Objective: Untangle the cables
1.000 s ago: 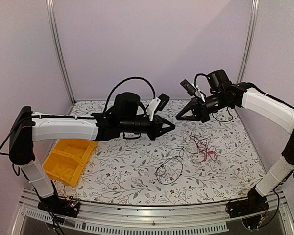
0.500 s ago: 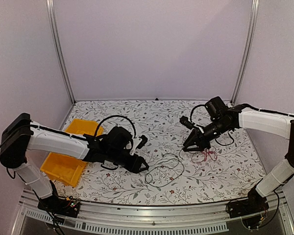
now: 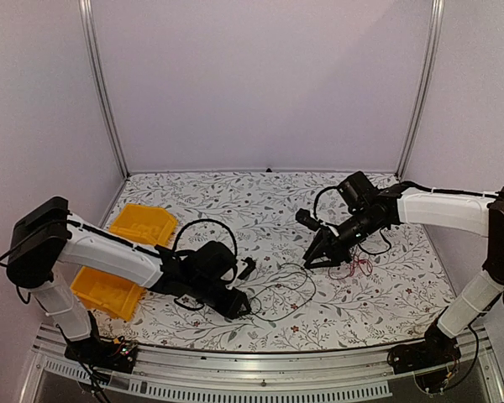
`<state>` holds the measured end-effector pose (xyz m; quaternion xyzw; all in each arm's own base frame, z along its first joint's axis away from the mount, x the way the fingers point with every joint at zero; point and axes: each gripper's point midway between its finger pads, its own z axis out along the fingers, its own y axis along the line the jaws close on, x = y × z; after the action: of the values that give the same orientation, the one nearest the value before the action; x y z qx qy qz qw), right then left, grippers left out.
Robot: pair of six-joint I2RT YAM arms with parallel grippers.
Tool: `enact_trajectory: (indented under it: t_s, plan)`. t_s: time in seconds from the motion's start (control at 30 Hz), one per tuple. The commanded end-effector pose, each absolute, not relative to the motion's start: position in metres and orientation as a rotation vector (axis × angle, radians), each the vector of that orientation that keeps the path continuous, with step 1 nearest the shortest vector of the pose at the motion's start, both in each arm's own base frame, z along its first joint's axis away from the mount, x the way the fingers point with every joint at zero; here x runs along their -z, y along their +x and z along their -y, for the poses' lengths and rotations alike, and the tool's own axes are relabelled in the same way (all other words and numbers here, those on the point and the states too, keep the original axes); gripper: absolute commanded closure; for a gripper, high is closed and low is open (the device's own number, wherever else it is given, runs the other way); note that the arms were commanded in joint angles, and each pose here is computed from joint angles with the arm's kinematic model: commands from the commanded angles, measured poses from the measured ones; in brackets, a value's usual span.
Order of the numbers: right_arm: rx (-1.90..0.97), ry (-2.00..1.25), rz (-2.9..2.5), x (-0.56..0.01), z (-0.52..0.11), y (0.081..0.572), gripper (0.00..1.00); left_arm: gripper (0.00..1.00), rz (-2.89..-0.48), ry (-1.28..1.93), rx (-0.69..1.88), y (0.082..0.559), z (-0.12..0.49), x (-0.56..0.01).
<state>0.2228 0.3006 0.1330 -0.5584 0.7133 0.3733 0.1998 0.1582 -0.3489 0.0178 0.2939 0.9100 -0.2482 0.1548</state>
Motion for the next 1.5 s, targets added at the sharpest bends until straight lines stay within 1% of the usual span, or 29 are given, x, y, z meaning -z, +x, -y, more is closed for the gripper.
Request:
enact_trajectory:
  t_s: [0.0,0.13,0.2,0.3,0.33,0.43,0.57,0.7,0.77,0.83,1.03,1.1,1.33,1.4,1.47]
  plan:
    - [-1.065,-1.560,-1.968,-0.139,-0.305,0.224,0.66,0.60,-2.545,0.882,0.679,0.170,0.365,-0.018]
    - [-1.072,-1.554,-1.972,-0.137,-0.305,0.223,0.66,0.66,-2.533,0.938,0.685,0.175,0.382,-0.011]
    - [-1.072,-1.552,-1.974,-0.138,-0.305,0.223,0.66,0.77,-2.528,0.955,0.682,0.177,0.387,-0.009]
    - [-1.065,-1.551,-1.975,-0.139,-0.304,0.223,0.66,0.99,-2.511,0.959,0.665,0.182,0.390,-0.011]
    - [-1.066,-1.551,-1.973,-0.139,-0.304,0.222,0.66,1.00,-2.501,0.959,0.662,0.183,0.391,-0.014]
    - [-1.065,-1.544,-1.972,-0.142,-0.304,0.223,0.66,1.00,-2.440,0.948,0.678,0.190,0.398,-0.035]
    - [-1.095,-1.535,-1.963,-0.155,-0.310,0.227,0.67,1.00,-2.283,0.887,0.725,0.212,0.415,-0.089]
    - [-1.185,-1.514,-1.964,-0.169,-0.321,0.229,0.67,1.00,-2.138,0.766,0.768,0.237,0.428,-0.140]
    - [-1.210,-1.496,-1.977,-0.172,-0.326,0.231,0.66,1.00,-2.084,0.712,0.792,0.245,0.432,-0.159]
    - [-1.220,-1.469,-2.008,-0.173,-0.329,0.235,0.62,1.00,-2.046,0.679,0.827,0.249,0.437,-0.173]
    - [-1.220,-1.446,-2.047,-0.173,-0.336,0.247,0.55,1.00,-2.003,0.680,0.920,0.245,0.451,-0.190]
    - [-1.239,-1.442,-2.041,-0.174,-0.337,0.247,0.54,1.00,-2.002,0.686,0.932,0.243,0.453,-0.190]
    - [-1.305,-1.437,-2.029,-0.175,-0.339,0.241,0.57,1.00,-1.993,0.691,0.932,0.244,0.454,-0.192]
    - [-1.325,-1.435,-2.023,-0.177,-0.341,0.240,0.60,1.00,-1.989,0.691,0.932,0.245,0.455,-0.192]
    - [-1.344,-1.435,-2.018,-0.177,-0.342,0.239,0.67,1.00,-1.989,0.712,0.955,0.242,0.459,-0.191]
